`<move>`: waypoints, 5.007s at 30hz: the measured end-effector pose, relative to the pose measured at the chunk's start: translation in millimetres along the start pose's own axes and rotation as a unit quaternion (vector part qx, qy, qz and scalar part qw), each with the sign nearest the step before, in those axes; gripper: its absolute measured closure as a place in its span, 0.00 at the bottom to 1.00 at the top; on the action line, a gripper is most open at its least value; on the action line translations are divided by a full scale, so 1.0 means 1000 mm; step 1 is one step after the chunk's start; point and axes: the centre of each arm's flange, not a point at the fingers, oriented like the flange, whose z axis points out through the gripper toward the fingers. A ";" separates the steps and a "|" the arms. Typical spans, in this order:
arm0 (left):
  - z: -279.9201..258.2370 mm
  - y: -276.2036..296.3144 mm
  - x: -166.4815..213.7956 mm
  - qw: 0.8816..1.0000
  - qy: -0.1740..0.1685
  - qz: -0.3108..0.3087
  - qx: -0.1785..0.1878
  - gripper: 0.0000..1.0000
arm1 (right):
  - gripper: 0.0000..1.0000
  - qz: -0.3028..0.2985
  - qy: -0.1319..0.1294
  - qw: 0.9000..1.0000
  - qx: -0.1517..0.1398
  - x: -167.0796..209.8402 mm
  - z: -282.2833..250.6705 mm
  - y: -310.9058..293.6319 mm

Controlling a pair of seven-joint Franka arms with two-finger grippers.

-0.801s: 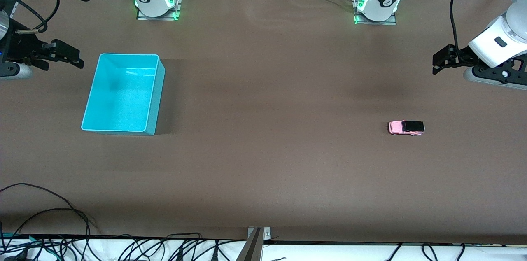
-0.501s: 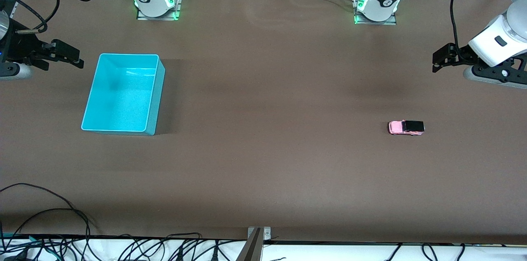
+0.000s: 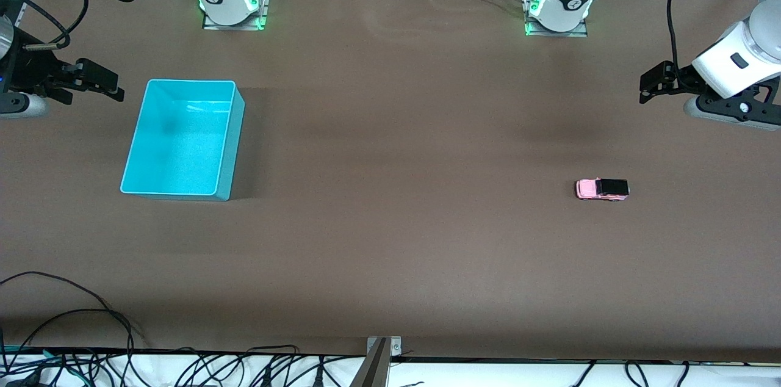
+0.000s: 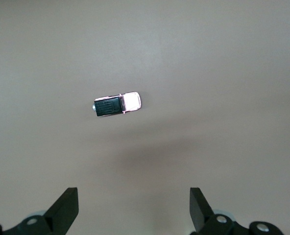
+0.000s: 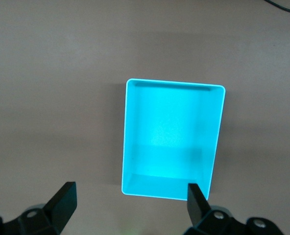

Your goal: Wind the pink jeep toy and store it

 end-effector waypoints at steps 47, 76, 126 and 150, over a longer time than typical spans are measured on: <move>-0.003 0.000 0.000 1.000 0.003 0.000 0.000 0.00 | 0.00 0.000 0.001 1.000 0.000 0.000 -0.001 0.000; -0.005 -0.001 0.004 1.000 0.006 0.001 0.000 0.00 | 0.00 0.000 0.001 1.000 0.000 0.000 -0.001 0.000; 0.137 -0.067 0.067 0.905 -0.051 0.419 -0.051 0.00 | 0.00 -0.001 0.001 1.000 0.000 0.000 -0.001 -0.001; 0.345 -0.077 0.085 0.776 -0.004 0.631 -0.006 0.00 | 0.00 -0.001 0.001 1.000 0.000 0.000 -0.001 -0.001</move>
